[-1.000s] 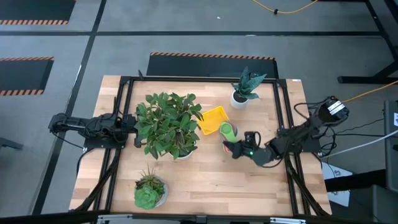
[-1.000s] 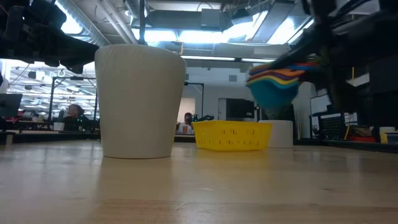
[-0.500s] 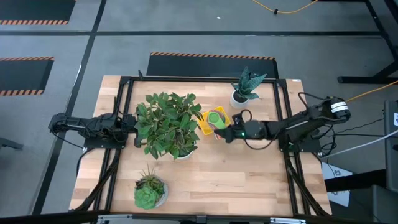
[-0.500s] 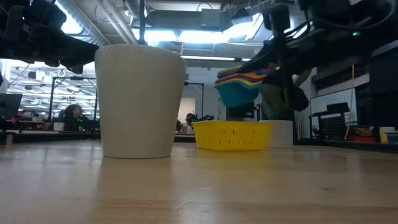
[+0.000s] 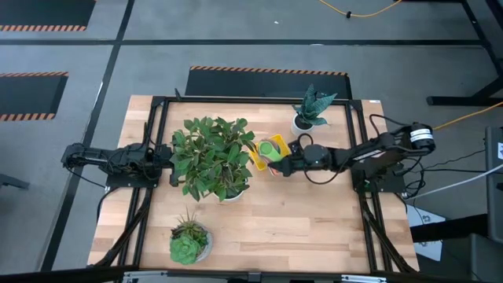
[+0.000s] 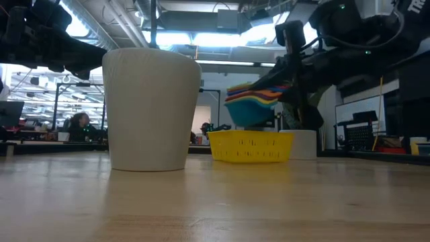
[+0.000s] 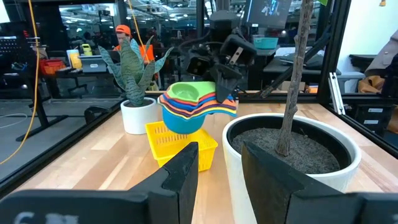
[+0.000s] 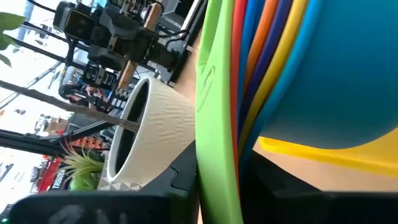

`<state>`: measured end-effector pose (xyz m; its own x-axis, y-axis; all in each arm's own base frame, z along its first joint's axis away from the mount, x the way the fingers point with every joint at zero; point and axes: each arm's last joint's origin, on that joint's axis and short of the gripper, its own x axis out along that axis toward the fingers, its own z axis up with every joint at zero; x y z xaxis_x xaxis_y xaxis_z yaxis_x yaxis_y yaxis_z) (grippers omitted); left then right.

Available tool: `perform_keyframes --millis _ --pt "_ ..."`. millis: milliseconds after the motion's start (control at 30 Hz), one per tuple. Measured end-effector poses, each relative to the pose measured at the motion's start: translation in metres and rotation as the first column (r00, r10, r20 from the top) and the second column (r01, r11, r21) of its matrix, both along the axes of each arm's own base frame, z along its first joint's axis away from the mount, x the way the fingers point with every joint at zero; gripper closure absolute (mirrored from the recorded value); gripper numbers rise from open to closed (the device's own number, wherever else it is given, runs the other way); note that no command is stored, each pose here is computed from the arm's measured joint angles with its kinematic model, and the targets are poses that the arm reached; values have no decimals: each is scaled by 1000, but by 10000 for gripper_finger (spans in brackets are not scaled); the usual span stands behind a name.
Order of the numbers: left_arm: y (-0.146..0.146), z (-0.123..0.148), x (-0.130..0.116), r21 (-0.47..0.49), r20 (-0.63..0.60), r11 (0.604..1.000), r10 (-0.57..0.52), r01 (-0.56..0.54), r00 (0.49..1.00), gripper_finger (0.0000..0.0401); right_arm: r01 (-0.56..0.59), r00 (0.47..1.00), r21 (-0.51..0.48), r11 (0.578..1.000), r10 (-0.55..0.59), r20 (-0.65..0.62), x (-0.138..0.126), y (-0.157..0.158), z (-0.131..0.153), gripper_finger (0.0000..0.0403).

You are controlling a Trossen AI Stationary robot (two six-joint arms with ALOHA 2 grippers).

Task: Nest measuring cups in basket
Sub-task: Put the nested measuring cups into the yellow basket

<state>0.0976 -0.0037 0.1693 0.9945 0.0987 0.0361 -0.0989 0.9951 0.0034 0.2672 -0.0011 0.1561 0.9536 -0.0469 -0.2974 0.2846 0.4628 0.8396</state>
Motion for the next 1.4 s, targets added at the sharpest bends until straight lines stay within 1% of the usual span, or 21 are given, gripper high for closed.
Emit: perform_keyframes --millis 133,267,800,900,1167,1400 --pt "0 0 0 0 1 1000 0 0 1000 284 -3 1000 -20 1000 3 -23 1 -2 -5 325" --pt "0 0 0 0 0 1000 0 0 1000 284 -21 999 -13 1000 21 -45 2 -1 -11 325" --pt "0 0 0 0 1 1000 0 0 1000 284 -23 994 -11 1000 22 -105 5 -1 -27 325" --pt "0 0 0 0 0 1000 0 0 1000 284 -24 994 -11 1000 23 -106 5 -1 -27 318" --pt "0 0 0 0 0 1000 0 0 1000 284 -21 994 -20 1000 19 -108 5 -1 -28 285" --pt "0 0 0 0 0 1000 0 0 1000 284 -30 993 -42 999 25 -112 4 -1 -28 281"
